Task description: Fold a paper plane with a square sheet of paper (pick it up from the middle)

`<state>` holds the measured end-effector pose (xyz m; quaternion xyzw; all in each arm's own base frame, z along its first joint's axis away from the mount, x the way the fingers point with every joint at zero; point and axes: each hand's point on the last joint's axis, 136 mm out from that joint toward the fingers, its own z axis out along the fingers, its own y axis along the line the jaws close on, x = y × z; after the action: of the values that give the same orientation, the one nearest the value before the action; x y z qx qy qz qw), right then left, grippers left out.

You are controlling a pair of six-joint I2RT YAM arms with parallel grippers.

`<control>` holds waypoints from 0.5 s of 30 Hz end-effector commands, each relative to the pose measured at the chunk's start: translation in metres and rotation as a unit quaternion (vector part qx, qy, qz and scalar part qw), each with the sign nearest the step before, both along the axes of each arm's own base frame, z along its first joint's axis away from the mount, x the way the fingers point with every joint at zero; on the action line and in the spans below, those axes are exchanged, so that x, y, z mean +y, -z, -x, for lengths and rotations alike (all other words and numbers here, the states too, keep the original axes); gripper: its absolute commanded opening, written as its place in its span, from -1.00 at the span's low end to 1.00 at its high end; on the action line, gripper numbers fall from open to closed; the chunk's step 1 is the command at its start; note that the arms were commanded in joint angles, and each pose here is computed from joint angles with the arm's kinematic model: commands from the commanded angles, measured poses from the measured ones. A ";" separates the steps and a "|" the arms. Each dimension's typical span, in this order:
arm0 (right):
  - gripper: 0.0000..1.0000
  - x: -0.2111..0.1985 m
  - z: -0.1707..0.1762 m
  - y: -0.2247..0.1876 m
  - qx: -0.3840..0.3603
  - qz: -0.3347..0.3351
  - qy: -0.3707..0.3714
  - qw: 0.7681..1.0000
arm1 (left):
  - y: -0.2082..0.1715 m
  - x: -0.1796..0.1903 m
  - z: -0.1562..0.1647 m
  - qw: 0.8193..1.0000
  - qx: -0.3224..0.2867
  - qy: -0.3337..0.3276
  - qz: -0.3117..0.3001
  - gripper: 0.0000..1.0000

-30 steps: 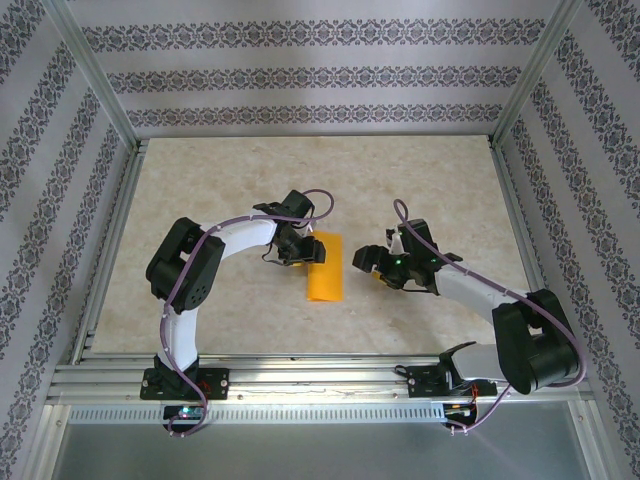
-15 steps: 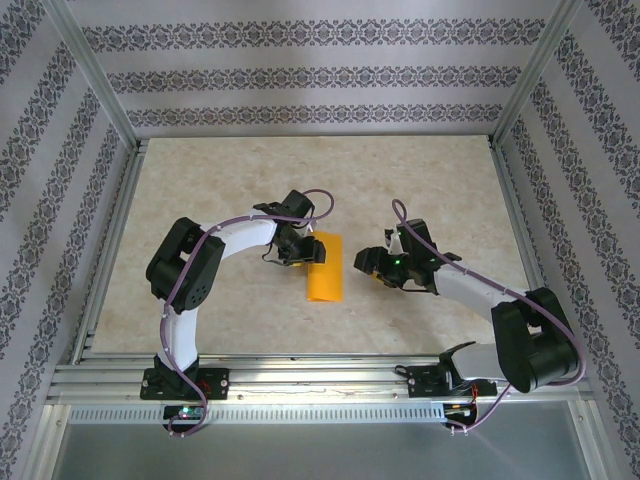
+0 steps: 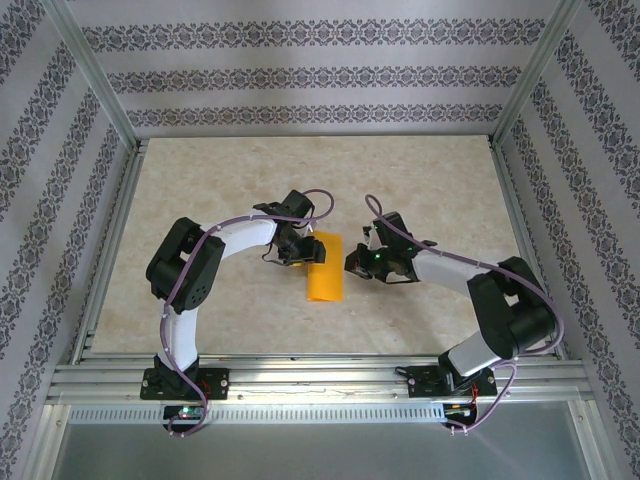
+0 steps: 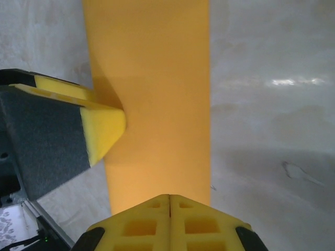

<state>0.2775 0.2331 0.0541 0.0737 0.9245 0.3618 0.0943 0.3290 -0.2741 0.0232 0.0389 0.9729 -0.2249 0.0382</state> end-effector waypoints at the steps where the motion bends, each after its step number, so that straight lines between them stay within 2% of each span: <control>1: -1.00 0.010 -0.012 0.003 -0.014 0.023 0.001 1.000 | 0.048 0.009 0.021 0.998 0.045 0.011 -0.038 0.08; 15: -1.00 0.027 -0.016 0.022 -0.001 0.042 -0.023 0.999 | 0.047 0.009 0.021 0.998 0.044 0.008 -0.038 0.08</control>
<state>0.2891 0.2548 0.0304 0.0599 0.9392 0.3276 0.0834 0.3291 -0.2742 0.0233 0.0387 0.9728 -0.2250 0.0384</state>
